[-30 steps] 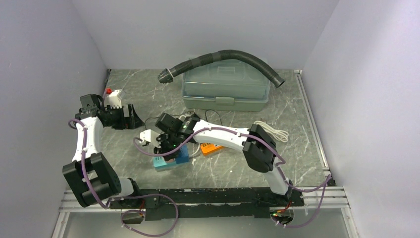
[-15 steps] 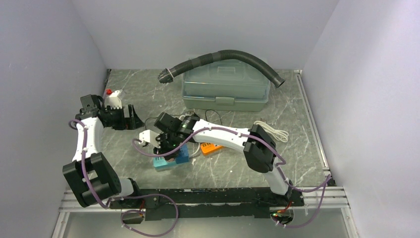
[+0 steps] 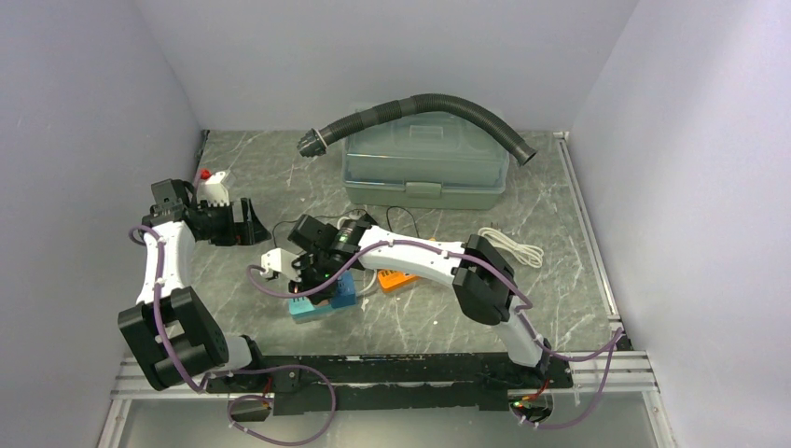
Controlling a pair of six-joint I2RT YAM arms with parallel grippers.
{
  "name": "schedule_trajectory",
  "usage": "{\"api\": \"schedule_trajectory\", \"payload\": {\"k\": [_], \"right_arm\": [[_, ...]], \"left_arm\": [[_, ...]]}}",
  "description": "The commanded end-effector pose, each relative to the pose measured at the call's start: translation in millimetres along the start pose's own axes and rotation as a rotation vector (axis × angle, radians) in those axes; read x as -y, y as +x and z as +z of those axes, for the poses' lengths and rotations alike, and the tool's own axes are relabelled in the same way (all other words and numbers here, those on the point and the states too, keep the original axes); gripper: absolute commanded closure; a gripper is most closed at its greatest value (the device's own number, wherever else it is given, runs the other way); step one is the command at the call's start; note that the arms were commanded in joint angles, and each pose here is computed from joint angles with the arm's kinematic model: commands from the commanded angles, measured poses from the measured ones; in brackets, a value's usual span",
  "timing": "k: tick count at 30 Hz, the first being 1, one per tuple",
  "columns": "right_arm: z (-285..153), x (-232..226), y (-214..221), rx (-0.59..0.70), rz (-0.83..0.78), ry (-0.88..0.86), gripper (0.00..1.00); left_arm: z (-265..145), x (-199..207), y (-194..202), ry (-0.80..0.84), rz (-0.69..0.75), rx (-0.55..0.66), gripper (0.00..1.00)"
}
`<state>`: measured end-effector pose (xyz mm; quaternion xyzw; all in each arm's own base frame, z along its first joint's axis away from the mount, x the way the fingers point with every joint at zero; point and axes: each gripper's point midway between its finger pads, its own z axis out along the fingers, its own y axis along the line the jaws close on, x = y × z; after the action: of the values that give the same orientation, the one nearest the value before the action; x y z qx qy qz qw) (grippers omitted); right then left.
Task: Insert the plug
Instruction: Insert the plug into the socket.
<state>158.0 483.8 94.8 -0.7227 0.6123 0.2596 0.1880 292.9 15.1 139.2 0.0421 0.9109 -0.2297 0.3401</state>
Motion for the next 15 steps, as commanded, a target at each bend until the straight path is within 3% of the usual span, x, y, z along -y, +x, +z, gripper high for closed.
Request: {"api": "schedule_trajectory", "payload": {"k": [1,15], "right_arm": [[-3.9,1.4,-12.9,0.026,-0.029,0.01,1.0],[3.0,0.2,-3.9,0.029,-0.04,0.015,1.0]], "left_arm": [[-4.4,0.8,-8.9,-0.009,0.027,0.042,0.0],[-4.6,-0.6,-9.1,-0.015,0.027,0.041,0.0]]}}
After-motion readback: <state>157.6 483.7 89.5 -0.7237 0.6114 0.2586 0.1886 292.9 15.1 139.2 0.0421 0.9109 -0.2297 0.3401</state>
